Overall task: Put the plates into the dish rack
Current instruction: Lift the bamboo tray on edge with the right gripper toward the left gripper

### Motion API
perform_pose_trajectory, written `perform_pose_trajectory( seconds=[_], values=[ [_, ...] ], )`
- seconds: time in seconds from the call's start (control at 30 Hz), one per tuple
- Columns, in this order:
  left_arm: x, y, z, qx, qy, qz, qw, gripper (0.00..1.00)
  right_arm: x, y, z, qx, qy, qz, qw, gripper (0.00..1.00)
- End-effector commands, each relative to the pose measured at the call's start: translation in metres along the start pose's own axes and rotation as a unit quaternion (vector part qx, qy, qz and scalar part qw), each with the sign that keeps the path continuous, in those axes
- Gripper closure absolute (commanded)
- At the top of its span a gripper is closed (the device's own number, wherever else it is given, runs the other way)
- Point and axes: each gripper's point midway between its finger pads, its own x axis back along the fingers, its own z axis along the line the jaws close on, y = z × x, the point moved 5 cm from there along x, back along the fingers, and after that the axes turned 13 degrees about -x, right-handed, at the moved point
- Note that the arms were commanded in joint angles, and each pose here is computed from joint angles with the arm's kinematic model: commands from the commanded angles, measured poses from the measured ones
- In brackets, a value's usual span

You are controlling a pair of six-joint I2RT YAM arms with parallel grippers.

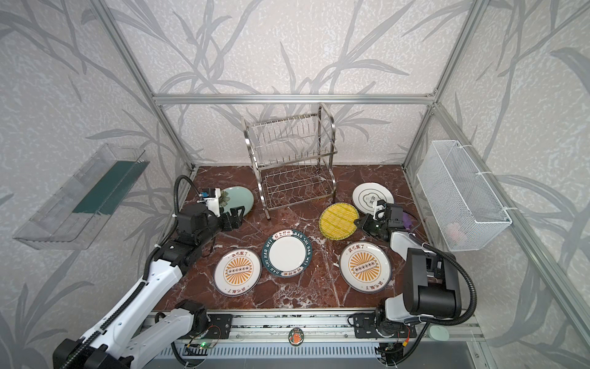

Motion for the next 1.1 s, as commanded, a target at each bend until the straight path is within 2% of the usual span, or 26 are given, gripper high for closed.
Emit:
perform_pose_trajectory(
  seconds=[0.0,0.17,0.3,0.53,0.77,0.87,1.07],
  values=[
    [0.001,0.007,-0.006,0.011,-0.019,0.006,1.0,0.14,0.02,0.004,0.028,0.039,0.031,-0.005,0.999,1.0],
    [-0.005,0.009,-0.016,0.03,-0.06,0.002,0.998,0.15,0.036,0.0,0.048,0.064,0.056,-0.007,0.996,1.0],
    [-0.016,0.003,-0.02,0.039,-0.084,-0.009,0.996,0.15,0.043,-0.005,0.063,0.073,0.103,-0.006,0.992,1.0],
    [-0.033,-0.003,-0.037,0.058,-0.139,0.009,0.989,0.15,0.034,-0.032,0.099,0.121,0.154,0.032,0.98,1.0],
    [-0.045,-0.012,-0.069,0.067,-0.228,0.037,0.971,0.15,0.018,-0.056,0.135,0.162,0.209,0.061,0.963,1.0],
    [-0.049,-0.017,-0.078,0.075,-0.252,0.046,0.964,0.19,0.013,-0.067,0.148,0.174,0.243,0.078,0.951,1.0],
    [-0.055,-0.022,-0.097,0.08,-0.289,0.056,0.952,0.24,0.008,-0.077,0.163,0.172,0.265,0.094,0.944,1.0]
  ],
)
